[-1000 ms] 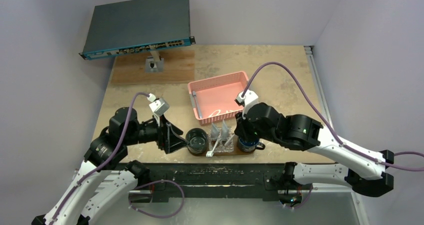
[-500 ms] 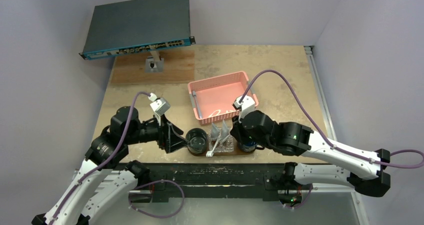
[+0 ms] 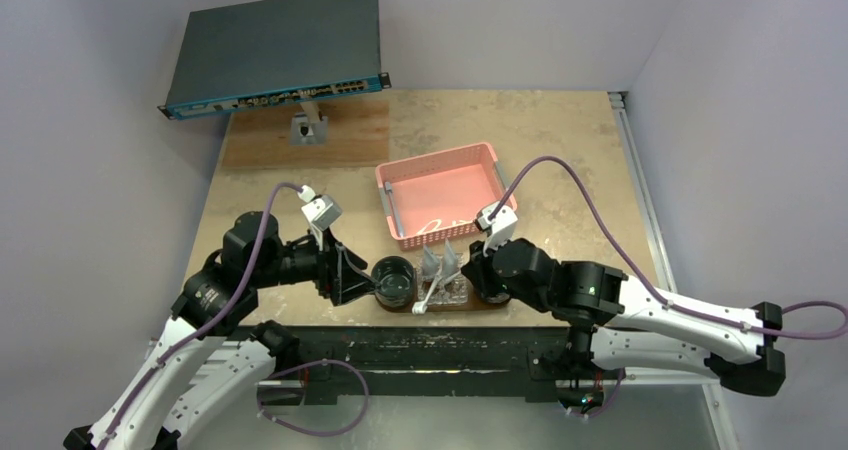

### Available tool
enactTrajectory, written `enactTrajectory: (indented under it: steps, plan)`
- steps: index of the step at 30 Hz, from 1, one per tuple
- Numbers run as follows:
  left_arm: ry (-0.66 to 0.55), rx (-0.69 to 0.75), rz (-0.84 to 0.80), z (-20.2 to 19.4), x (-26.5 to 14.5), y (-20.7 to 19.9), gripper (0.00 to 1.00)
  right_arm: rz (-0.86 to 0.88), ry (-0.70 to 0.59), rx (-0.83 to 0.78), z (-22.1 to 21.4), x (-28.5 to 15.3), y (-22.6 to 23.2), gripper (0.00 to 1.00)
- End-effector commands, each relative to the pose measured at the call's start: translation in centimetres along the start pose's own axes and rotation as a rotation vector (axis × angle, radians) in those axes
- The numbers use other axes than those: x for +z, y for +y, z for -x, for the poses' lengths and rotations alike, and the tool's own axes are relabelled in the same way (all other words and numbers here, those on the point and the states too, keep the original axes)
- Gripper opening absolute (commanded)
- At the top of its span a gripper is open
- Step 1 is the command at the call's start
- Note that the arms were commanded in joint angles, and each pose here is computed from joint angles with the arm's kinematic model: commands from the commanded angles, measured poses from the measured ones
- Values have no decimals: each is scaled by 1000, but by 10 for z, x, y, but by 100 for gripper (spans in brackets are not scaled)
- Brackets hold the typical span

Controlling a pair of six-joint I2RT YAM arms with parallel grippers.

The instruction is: Prepare toiletry sets of a toothbrush and toothpaste on the tray

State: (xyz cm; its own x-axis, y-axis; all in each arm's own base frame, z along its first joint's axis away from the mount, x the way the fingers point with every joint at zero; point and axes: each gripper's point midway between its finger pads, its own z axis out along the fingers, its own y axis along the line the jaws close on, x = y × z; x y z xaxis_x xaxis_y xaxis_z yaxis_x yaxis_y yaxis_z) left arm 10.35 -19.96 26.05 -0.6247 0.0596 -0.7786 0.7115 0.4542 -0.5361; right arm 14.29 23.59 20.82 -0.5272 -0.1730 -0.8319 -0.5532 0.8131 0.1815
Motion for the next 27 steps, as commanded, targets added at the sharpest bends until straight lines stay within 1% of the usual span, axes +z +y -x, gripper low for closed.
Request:
enactTrajectory:
  steps: [1,7,20,27]
  plan:
    - [-19,28,6,6,-1,0,69,-7,-103,47,14,-2,4,0]
    - [-18,27,9,6,-1,1,69,-24,-116,20,7,-3,10,0]
    - [-14,26,4,6,-1,0,69,-144,-120,-60,-16,-2,21,0]
    - [-14,28,2,6,-1,0,69,-194,-133,-92,-21,-7,25,0]
